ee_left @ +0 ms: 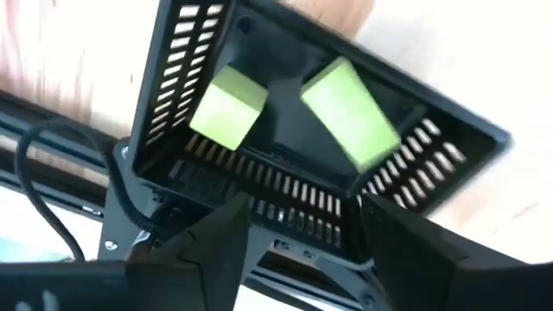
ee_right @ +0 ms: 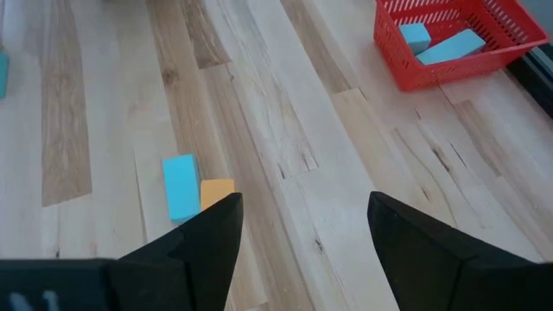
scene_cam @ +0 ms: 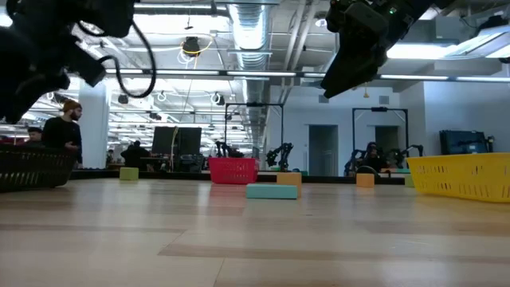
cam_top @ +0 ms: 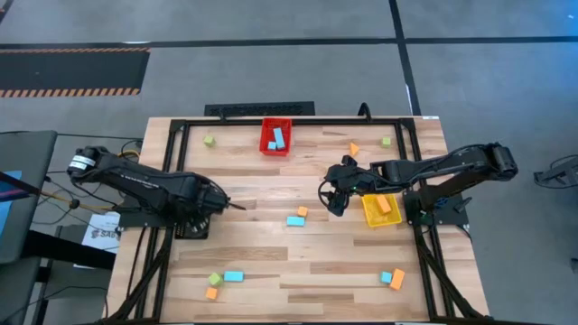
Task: Sort & place blocks by color
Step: Put the light blue block into the red bin
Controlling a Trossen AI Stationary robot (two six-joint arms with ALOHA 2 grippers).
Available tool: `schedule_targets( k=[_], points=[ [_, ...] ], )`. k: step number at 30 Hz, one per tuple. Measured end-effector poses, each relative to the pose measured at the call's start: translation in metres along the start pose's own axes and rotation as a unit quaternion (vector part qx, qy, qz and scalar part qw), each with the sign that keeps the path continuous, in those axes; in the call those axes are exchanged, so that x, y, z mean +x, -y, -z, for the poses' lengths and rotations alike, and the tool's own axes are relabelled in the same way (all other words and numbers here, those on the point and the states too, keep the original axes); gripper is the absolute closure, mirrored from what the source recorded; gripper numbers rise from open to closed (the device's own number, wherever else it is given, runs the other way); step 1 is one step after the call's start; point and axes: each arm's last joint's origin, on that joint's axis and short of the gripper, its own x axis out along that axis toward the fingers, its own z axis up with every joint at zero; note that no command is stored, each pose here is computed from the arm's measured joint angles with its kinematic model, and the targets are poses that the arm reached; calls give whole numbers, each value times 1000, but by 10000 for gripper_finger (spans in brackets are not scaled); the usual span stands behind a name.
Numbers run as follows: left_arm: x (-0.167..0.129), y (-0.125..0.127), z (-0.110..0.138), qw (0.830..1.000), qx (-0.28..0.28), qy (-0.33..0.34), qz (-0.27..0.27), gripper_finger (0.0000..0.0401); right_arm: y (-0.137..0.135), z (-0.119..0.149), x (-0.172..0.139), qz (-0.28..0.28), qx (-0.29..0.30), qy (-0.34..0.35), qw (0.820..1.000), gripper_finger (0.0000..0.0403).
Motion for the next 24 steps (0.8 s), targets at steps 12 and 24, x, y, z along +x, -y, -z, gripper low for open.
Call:
schedule_targets(
  k=[12,24],
  points=[
    [-49,25,-28,960,165,188,130,172,-6,2,-2,-20,6,-4,1000,132],
    [-53,91,1,903,233,241,270,172,-21,5,-6,-45,-7,0,999,132]
  ],
)
